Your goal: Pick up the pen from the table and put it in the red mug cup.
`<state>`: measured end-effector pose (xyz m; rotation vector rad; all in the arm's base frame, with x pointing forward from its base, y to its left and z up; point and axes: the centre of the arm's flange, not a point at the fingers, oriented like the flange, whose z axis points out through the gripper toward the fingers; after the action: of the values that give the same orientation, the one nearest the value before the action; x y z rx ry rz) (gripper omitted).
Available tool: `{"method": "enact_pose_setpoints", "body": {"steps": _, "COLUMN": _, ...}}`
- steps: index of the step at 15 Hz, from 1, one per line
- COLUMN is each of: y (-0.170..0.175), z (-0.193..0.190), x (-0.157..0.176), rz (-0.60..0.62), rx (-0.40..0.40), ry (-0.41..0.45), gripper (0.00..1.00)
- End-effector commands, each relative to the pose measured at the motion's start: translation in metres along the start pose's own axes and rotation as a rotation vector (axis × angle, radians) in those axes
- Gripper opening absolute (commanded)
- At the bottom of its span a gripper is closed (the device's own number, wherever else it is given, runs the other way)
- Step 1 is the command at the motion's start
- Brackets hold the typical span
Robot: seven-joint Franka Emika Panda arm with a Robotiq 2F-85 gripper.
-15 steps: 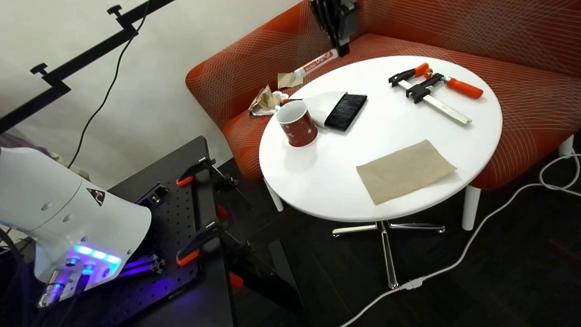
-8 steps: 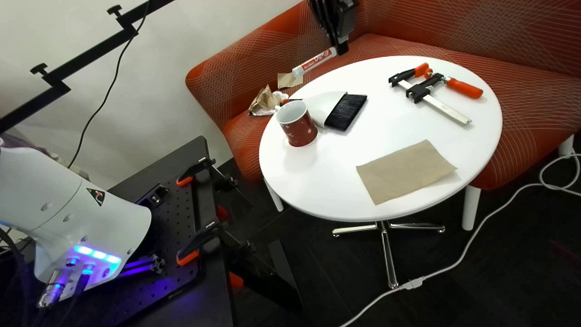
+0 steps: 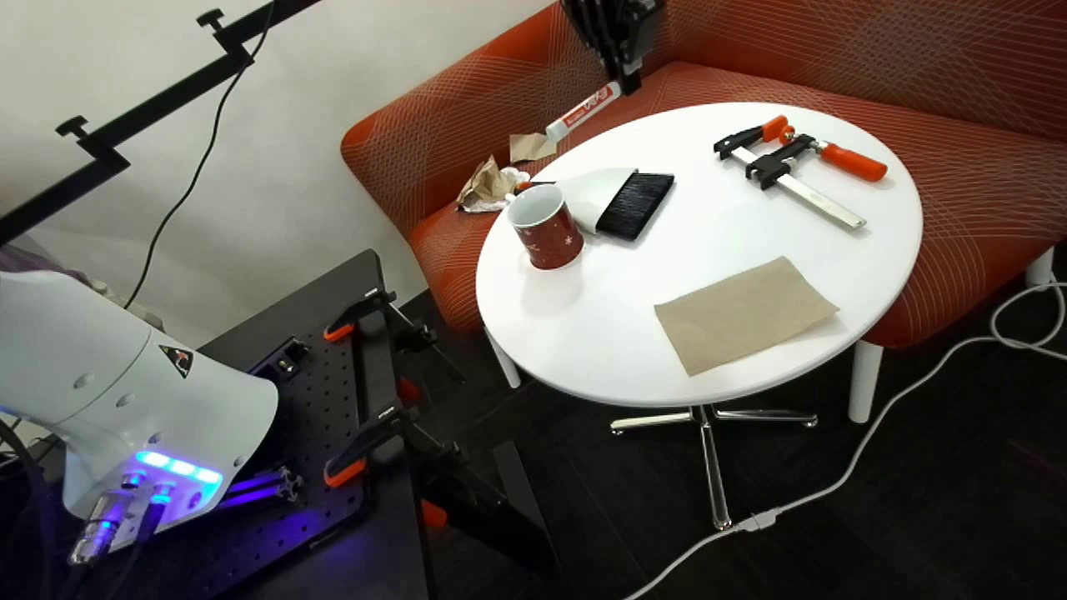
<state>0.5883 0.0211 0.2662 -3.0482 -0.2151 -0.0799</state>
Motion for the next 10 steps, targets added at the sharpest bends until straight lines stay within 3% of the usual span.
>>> {"method": "enact_pose_setpoints", "body": {"steps": 1, "y": 0.0000, "z": 0.0026, "x": -0.0022, "rz": -0.124, "rx": 0.090, "ry": 0.059, "gripper": 0.05}}
{"method": "enact_pose_setpoints", "body": {"steps": 10, "y": 0.0064, "z": 0.0121, "x": -0.0089, "rz": -0.488, "rx": 0.349, "ry": 0.166, "gripper": 0.05}}
